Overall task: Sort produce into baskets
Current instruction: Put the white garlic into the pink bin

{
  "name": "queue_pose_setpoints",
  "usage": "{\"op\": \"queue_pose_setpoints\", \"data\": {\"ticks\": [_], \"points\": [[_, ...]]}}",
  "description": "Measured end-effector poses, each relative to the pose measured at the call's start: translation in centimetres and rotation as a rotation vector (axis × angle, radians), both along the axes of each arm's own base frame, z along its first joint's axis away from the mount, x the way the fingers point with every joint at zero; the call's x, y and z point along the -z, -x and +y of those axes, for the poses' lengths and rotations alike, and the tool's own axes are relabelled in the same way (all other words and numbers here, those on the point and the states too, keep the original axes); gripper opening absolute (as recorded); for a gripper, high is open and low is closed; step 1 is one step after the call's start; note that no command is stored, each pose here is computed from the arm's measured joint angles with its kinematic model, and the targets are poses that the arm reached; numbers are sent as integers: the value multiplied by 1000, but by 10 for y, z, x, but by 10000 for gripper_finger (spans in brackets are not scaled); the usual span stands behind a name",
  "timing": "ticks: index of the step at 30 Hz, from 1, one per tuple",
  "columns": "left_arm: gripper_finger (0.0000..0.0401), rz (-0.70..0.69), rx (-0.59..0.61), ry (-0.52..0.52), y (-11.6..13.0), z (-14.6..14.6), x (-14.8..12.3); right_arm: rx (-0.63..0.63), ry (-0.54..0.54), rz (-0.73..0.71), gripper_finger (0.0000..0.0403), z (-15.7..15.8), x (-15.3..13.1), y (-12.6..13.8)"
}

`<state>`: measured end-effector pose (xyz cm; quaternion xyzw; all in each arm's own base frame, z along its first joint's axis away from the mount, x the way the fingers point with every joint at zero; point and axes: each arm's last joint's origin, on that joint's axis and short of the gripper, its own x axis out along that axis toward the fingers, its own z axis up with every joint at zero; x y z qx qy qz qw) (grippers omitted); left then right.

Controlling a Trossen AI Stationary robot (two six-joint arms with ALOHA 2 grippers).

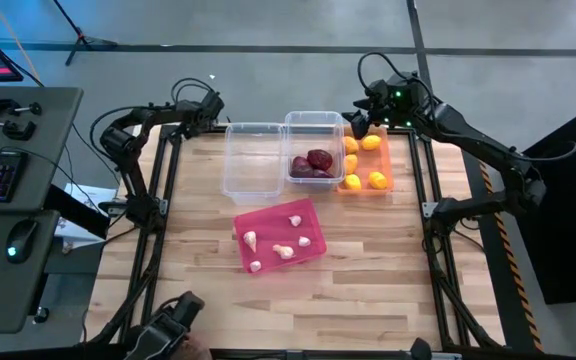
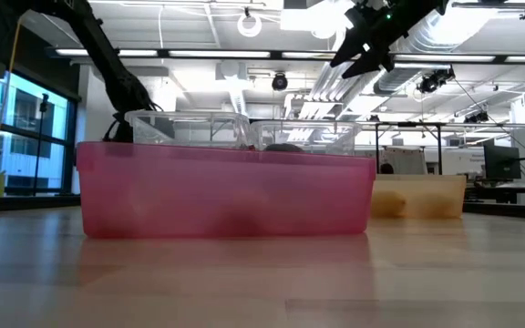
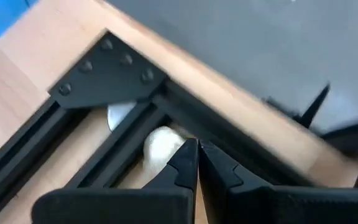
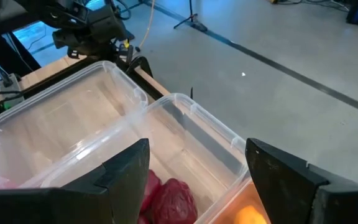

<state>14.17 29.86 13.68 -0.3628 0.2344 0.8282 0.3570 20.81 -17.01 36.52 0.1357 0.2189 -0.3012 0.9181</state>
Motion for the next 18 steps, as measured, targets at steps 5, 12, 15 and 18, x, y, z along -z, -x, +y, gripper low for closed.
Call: {"op": "queue_pose_setpoints", "data": {"ticks": [5, 12, 15, 18], "points": [[0, -71, 69, 96, -2, -2, -4, -2, 11, 6, 257, -1, 0, 1], [0, -107, 57, 135, -4, -14, -21, 11, 41, -9, 257, -6, -3, 3], [0, -90, 75, 91, -5, -13, -27, 14, 67, -17, 257, -9, -5, 4], [0, -98, 56, 80, 0, -9, -27, 17, 83, -16, 257, -11, -5, 6]]}}
